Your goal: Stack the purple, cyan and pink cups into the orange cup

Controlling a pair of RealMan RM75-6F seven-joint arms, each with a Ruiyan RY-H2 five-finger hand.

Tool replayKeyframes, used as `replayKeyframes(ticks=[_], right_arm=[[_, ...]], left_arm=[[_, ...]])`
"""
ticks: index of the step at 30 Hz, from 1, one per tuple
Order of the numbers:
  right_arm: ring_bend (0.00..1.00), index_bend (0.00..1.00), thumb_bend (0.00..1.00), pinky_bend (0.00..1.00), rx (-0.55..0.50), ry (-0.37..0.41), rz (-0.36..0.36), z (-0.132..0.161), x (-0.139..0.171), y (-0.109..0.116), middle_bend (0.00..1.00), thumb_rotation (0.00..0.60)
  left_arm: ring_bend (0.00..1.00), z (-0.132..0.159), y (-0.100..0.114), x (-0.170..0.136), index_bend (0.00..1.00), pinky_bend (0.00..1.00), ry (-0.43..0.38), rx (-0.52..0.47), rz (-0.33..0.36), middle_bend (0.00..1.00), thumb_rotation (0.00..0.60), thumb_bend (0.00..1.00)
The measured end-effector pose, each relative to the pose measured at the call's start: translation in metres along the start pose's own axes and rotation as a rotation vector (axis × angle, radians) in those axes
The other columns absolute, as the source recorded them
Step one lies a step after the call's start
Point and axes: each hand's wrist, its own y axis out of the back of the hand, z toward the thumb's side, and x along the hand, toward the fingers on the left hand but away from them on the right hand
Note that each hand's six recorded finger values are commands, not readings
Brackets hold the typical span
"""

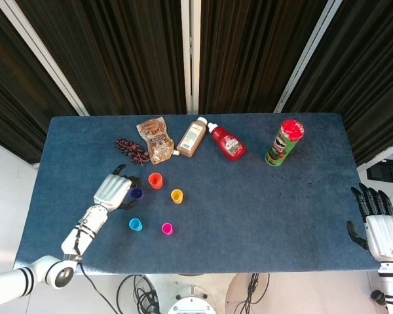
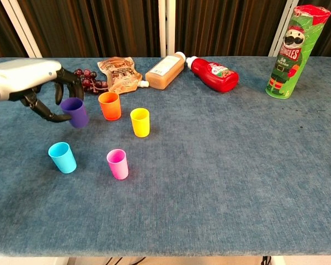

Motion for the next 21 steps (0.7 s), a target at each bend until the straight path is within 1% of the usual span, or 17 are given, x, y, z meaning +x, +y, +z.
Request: replayKeyframes(ticks=[4,10,15,21], right_arm=[[0.0,0.0,0.37,0.0,0.001,0.012,0.004,0.004,0.0,-0.001,0.0,0.6],[0.0,0.0,0.37,0.0,0.0,0.021,0.009,0.009,0.002,-0.004,0.0,0.6],[0.0,0.0,0.37,0.0,0.001,0.021,0.009,0.009,0.003,-0.004,0.0,0.6],[0.0,0.0,0.37,0.0,0.001,0.024,0.01,0.009,0.005,-0.004,0.0,0.6]], left_arm=[[0.51,0.002,0.021,0.004,0.46,0.11,0.0,-0.004,0.037,0.48,0.6,0.29],[0.53,0.011,0.036,0.018,0.45,0.11,0.001,-0.017,0.047,0.48,0.6,0.28],[0.53,0.029,0.042,0.033,0.46,0.11,-0.023,-0.006,0.051,0.48,0.6,0.28],[0.53,0.038,0.04,0.047,0.46,0.11,-0.022,-0.012,0.039,0.48,0.6,0.28]])
